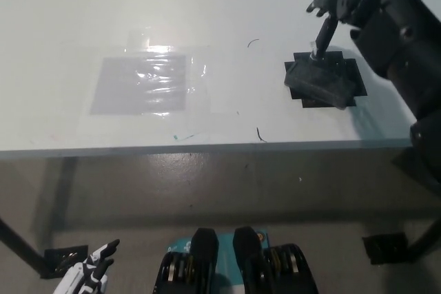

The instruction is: A whiteboard eraser is kept on the black marked spot on the table infront of the robot and the robot uses its right hand to swipe it back and forth on the table twice to clean it

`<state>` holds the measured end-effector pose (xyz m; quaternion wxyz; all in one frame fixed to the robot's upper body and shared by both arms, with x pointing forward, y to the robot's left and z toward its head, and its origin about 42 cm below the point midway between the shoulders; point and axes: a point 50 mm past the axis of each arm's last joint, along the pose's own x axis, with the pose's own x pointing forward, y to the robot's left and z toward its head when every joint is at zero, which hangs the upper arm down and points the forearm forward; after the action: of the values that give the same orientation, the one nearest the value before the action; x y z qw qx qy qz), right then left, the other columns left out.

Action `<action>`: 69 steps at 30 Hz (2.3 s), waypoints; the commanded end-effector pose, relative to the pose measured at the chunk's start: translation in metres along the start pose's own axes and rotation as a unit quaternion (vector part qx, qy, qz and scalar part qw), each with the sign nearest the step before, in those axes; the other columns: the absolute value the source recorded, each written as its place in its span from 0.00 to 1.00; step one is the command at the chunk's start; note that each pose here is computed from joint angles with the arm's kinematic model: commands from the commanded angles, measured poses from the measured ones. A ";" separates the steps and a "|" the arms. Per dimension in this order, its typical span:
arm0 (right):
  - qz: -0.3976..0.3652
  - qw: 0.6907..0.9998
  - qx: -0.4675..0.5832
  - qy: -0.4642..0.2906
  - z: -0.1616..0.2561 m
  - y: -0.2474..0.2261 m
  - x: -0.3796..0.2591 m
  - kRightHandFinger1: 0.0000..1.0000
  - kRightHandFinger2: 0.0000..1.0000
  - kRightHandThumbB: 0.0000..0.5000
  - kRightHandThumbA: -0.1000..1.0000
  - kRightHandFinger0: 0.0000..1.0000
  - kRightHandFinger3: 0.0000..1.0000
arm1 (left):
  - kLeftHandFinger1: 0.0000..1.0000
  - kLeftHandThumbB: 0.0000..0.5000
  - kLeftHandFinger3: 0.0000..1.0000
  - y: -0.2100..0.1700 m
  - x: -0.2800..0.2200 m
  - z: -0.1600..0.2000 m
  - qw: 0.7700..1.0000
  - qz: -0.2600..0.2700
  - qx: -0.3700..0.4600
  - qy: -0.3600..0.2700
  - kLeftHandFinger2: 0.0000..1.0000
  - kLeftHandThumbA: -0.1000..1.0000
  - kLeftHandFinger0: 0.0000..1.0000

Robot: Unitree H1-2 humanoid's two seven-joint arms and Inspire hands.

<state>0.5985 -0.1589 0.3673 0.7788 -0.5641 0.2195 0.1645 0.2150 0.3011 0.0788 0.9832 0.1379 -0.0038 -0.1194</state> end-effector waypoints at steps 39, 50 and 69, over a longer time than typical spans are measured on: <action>0.054 0.998 -0.007 0.037 -0.033 0.051 0.025 1.00 1.00 0.60 1.00 1.00 1.00 | 1.00 0.86 1.00 0.006 -0.001 0.013 0.998 -0.037 0.033 -0.040 1.00 0.89 1.00; -0.206 0.978 0.015 -0.028 -0.027 0.033 0.023 0.08 0.28 0.31 0.00 0.02 1.00 | 1.00 0.88 1.00 0.007 0.003 0.017 0.997 -0.044 0.037 -0.048 1.00 0.86 1.00; -0.228 0.974 0.005 -0.019 -0.032 0.023 0.021 0.00 0.13 0.35 0.00 0.00 1.00 | 1.00 1.00 1.00 0.012 0.011 0.023 0.997 -0.051 0.049 -0.043 1.00 0.78 1.00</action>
<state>0.5873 -0.1916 0.2741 0.7950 -0.5837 0.1612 0.0359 0.2240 0.2989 0.0911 0.9739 0.1590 -0.0304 -0.1588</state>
